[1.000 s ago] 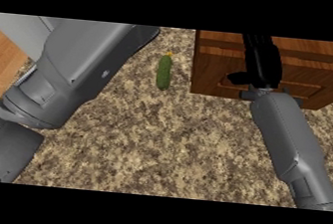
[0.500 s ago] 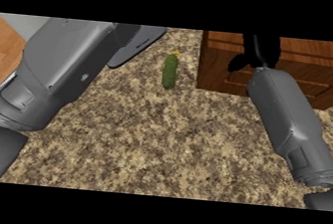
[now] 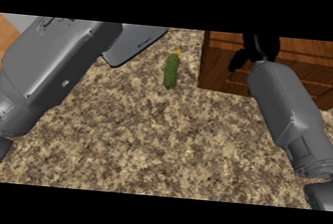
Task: Pick up the can, place it into the drawer and close the drawer
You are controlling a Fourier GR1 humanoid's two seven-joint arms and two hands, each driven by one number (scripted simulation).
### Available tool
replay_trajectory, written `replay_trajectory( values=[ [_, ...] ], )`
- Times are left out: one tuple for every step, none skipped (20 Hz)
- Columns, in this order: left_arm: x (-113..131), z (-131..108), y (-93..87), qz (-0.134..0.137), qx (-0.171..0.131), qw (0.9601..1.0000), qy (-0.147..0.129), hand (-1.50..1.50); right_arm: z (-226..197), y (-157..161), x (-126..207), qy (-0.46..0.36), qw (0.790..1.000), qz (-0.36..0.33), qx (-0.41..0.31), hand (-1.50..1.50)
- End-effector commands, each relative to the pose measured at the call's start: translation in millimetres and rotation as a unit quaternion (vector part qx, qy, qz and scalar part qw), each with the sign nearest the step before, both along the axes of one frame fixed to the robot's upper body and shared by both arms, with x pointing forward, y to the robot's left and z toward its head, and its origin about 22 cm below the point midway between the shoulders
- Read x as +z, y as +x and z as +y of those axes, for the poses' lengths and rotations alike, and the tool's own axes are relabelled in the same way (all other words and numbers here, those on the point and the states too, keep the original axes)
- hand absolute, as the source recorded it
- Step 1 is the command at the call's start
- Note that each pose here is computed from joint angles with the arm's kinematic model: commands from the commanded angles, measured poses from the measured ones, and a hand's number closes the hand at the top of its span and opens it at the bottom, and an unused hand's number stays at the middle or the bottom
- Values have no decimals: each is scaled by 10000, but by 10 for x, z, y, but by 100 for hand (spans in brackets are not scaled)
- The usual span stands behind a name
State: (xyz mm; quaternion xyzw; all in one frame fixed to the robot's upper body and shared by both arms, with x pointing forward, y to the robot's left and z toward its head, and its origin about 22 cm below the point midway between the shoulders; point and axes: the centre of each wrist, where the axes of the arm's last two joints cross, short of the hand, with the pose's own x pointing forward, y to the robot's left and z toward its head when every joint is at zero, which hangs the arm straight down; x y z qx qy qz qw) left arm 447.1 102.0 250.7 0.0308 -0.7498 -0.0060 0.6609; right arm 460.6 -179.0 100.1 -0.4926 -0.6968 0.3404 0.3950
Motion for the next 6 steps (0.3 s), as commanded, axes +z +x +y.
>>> replay_trajectory(
  values=[
    [-22,62,-52,3,-117,9999,-33,-150,148,125,549,782,9947,-603,292,-150],
    [-1,141,-38,16,-62,10000,-6,-150,263,92,411,933,9934,-576,347,-150],
    [78,196,-76,-6,-143,9999,-38,-150,130,91,364,813,9944,-606,303,-150],
    [-96,132,-89,-8,-113,9999,-7,-150,185,117,471,814,9943,-544,429,-150],
    [11,262,-81,-1,-72,10000,-10,-150,178,115,441,859,9942,-524,381,-150],
    [-54,261,-96,12,-171,9998,-61,-150,136,122,460,918,9933,-586,379,-150]
  ],
)
